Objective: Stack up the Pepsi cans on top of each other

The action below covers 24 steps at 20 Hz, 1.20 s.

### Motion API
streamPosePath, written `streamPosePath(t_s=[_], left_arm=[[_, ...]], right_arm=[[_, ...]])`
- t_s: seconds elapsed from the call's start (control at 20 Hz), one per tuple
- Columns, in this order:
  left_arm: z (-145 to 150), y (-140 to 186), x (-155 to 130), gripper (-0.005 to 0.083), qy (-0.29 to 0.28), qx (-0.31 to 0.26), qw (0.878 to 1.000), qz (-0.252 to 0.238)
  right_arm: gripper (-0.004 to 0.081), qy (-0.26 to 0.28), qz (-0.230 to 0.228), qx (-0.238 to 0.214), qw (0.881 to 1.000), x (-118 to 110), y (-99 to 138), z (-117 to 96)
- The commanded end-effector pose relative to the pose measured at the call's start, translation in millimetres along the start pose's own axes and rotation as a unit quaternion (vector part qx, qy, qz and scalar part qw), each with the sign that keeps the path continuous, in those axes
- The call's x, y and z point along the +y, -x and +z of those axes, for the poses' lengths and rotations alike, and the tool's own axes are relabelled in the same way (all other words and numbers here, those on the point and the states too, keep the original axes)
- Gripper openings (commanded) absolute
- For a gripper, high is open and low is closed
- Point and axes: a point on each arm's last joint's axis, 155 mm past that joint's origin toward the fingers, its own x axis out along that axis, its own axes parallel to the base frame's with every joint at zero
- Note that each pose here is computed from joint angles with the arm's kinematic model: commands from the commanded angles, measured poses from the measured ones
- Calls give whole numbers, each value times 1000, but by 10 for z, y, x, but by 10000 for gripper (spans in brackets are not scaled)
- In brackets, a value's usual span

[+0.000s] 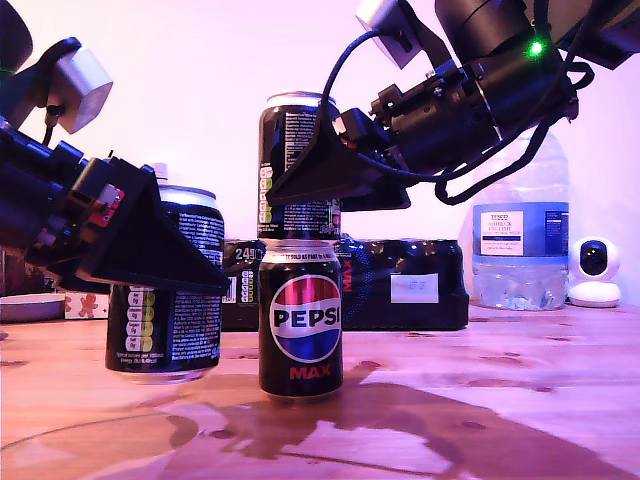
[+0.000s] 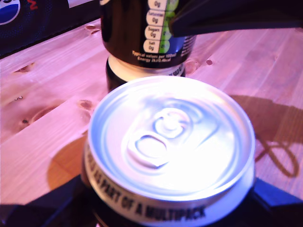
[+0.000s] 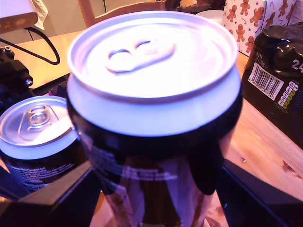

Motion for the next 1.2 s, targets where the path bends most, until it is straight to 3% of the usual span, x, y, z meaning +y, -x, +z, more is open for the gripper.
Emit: streamPosePath(t_s=[0.0,0.8,1.0,1.15], left_arm=[[192,50,-25,354,-14,-31,999,-2],[190,50,-28,354,-14,-31,999,-2],[190,50,-35,354,-14,-31,999,-4],[190,50,-42,354,-14,-31,999,-6]], right_arm=[[461,-8,-1,8,1000,-5,24,-55],[459,-16,-24,31,999,-80,30,-164],[605,-18,-29,37,999,-90,28,-190],[606,-17,-27,39,999,-55,12,-190]])
